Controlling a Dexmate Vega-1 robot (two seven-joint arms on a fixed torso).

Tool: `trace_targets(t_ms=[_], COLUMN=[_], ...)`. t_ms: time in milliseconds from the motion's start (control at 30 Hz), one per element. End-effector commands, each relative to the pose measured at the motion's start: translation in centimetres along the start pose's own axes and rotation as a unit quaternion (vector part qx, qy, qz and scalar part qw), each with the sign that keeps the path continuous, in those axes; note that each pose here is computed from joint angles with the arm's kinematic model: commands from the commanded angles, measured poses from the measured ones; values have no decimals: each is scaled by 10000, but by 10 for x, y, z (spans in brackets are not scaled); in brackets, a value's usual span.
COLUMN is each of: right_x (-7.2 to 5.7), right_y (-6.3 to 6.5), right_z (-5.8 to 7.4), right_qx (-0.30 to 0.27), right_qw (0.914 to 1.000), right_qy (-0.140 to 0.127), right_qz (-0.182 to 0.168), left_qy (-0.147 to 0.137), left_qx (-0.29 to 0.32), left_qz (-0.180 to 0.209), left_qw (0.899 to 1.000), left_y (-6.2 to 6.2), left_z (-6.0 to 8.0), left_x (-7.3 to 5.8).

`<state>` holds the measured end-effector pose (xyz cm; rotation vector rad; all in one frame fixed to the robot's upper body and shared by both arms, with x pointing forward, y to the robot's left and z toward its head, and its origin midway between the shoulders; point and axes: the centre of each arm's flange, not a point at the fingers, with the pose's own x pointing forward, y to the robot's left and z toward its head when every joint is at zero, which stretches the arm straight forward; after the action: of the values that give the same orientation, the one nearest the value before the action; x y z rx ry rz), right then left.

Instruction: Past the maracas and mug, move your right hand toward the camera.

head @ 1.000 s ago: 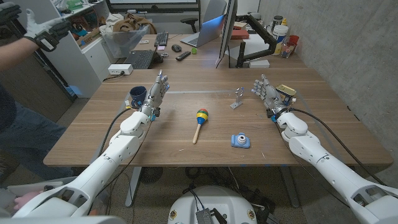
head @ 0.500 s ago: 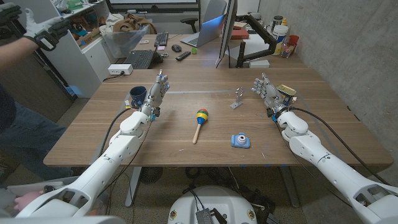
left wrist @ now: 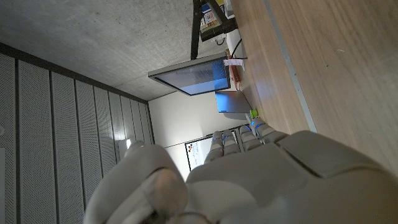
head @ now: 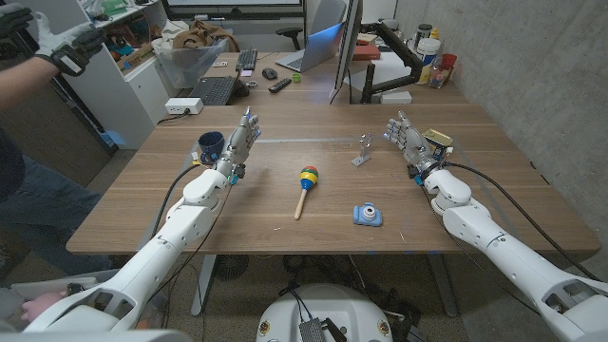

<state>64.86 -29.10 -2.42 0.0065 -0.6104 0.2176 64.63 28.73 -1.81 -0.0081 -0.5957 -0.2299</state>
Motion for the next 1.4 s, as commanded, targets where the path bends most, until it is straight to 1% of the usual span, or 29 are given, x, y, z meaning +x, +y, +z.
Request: trace_targets(t_ms=[33, 233, 400, 600, 733, 900, 1133, 1267, 1333, 1400], right_x=[-4, -7, -8, -11, -16, -23, -30, -32, -32, -32], right_y=[-6, -8, -9, -9, -11, -14, -17, -17, -16, -14], right_z=[8, 10, 9, 11, 14, 15, 16, 18, 18, 19], right_qx=[-166, -163, -139, -166, -226, -39, -40, -37, 148, 144], right_qw=[9998, 9997, 9996, 9992, 9987, 9981, 9977, 9974, 9970, 9968], right_qy=[-131, -189, -216, -357, -455, -608, -671, -717, -763, -791], right_qz=[25, 19, 69, 60, 40, -40, -78, -49, -6, 41], left_qy=[0, 83, 91, 86, 89, 120, 67, 68, 58, 48], left_qx=[80, 90, 86, 107, 113, 71, 129, 142, 144, 136], left_qz=[-53, -66, -67, -75, -93, -75, -111, -118, -116, -116], left_qw=[10000, 9999, 9999, 9999, 9999, 9999, 9998, 9998, 9998, 9998], left_y=[-1, 0, 2, 4, 4, 6, 5, 4, 4, 3], left_z=[6, 4, 5, 7, 8, 7, 12, 14, 14, 14], left_x=[1, 1, 1, 1, 2, 4, 7, 9, 9, 10])
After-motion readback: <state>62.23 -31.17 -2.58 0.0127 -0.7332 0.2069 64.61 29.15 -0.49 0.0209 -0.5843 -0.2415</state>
